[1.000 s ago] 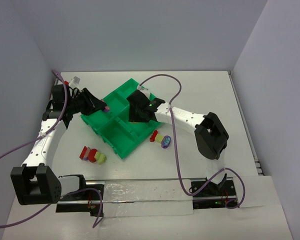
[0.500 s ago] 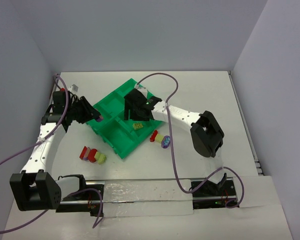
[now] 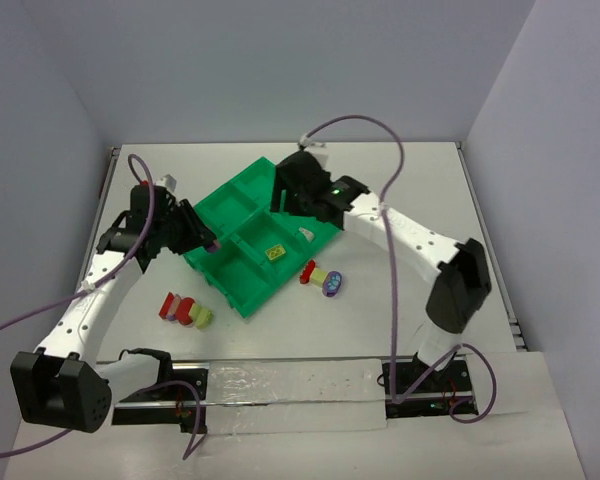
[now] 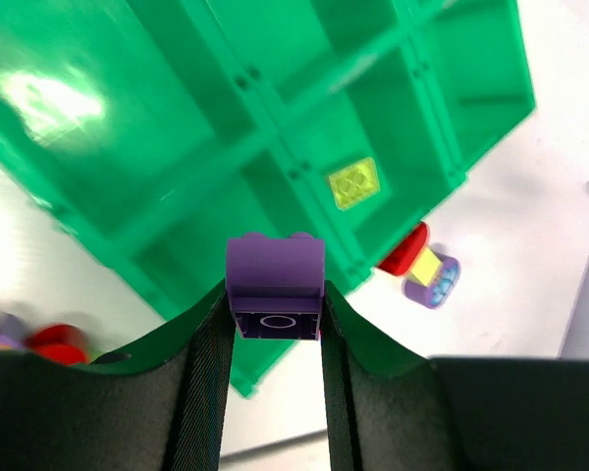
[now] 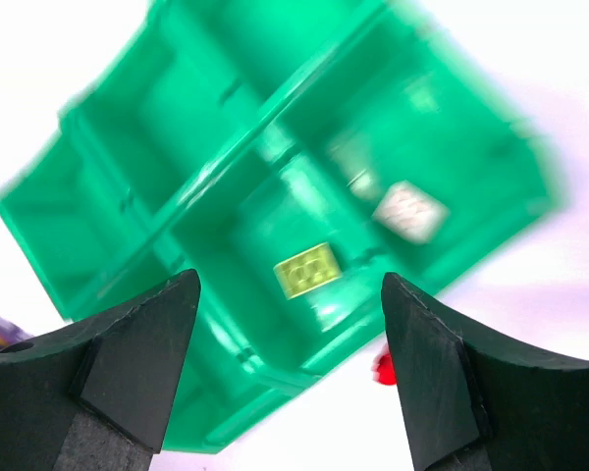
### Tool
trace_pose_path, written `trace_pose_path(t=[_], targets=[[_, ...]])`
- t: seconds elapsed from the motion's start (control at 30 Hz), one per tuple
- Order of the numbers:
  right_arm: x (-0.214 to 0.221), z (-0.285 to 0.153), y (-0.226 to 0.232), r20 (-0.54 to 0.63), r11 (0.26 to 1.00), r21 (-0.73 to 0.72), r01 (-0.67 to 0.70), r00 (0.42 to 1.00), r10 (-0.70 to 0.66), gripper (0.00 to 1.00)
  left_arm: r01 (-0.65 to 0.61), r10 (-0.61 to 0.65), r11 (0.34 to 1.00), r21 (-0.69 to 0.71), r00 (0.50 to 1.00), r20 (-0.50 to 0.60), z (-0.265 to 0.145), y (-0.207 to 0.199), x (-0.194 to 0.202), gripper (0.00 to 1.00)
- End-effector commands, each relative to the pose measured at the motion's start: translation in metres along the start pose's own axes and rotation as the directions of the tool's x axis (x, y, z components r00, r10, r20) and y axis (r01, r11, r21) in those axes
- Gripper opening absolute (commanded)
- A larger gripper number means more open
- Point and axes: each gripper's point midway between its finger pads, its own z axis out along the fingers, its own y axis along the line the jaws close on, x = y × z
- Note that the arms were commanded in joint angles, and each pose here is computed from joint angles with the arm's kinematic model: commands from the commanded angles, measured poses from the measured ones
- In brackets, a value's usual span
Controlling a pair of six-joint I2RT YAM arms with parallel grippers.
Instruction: Sort the legos into containers by color
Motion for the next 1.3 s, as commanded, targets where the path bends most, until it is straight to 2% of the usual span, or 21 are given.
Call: trace_pose_path(t=[0.0,0.1,0.17,0.33,0.4,0.5,0.53,0.57,0.73,0.87,0.97,1.07,1.13,1.27], targets=[[-0.052,-0.033,-0.056,0.151,0.993,0.083,-0.086,0.986,0.073,0.82,0.066,-0.065,0.995,-0.069,0.998,0.018,0.006,-0.006,0.019,0.0],[-0.055,-0.04,-0.079,0.167,0.987,0.11,-0.114,0.981,0.094,0.82,0.078,-0.079,0.993,-0.085,0.997,-0.007,0.015,-0.008,0.035,0.0],[-0.054,-0.042,-0.095,0.175,0.983,0.127,-0.132,0.979,0.109,0.82,0.09,-0.092,0.981,-0.171,0.996,-0.002,0.027,0.007,0.049,0.0],[-0.045,-0.041,-0.103,0.154,0.983,0.128,-0.128,0.982,0.108,0.83,0.118,-0.122,0.98,-0.162,0.992,-0.017,0.041,0.006,0.061,0.03],[-0.039,-0.038,-0.103,0.133,0.986,0.12,-0.117,0.986,0.101,0.83,0.108,-0.112,0.983,-0.145,0.993,-0.02,0.042,0.002,0.06,0.18],[-0.029,-0.034,-0.1,0.098,0.991,0.101,-0.089,0.992,0.079,0.83,0.098,-0.103,0.984,-0.152,0.994,-0.031,0.044,0.002,0.061,0.51],[-0.025,-0.033,-0.098,0.086,0.993,0.087,-0.083,0.993,0.075,0.82,0.094,-0.101,0.984,-0.154,0.994,-0.038,0.044,0.002,0.063,0.54],[-0.018,-0.032,-0.097,0.065,0.996,0.065,-0.058,0.996,0.054,0.82,0.088,-0.096,0.984,-0.153,0.994,-0.046,0.044,0.003,0.065,0.67],[0.012,-0.036,-0.098,0.014,1.0,0.003,0.024,1.0,-0.024,0.82,0.002,-0.016,0.994,-0.11,0.991,-0.132,0.041,-0.007,0.072,0.96],[0.036,-0.043,-0.092,0.01,0.989,-0.043,0.141,0.99,-0.141,0.83,-0.067,0.053,0.993,-0.097,0.99,-0.134,0.029,-0.021,0.057,0.97],[0.066,-0.047,-0.079,0.041,0.948,-0.155,0.279,0.96,-0.276,0.83,-0.128,0.126,0.991,-0.031,0.991,-0.049,0.005,-0.054,0.019,0.95],[0.101,-0.048,-0.071,0.081,0.862,-0.288,0.416,0.908,-0.411,0.83,-0.165,0.167,0.986,-0.029,0.984,0.066,-0.02,-0.079,-0.025,0.94],[0.107,-0.052,-0.058,0.15,0.796,-0.353,0.492,0.869,-0.471,0.84,-0.177,0.18,0.983,-0.038,0.979,0.091,-0.026,-0.085,-0.037,0.94],[0.114,-0.044,-0.065,0.21,0.737,-0.326,0.592,0.806,-0.554,0.84,-0.18,0.182,0.983,-0.029,0.976,0.117,-0.031,-0.093,-0.049,0.94]])
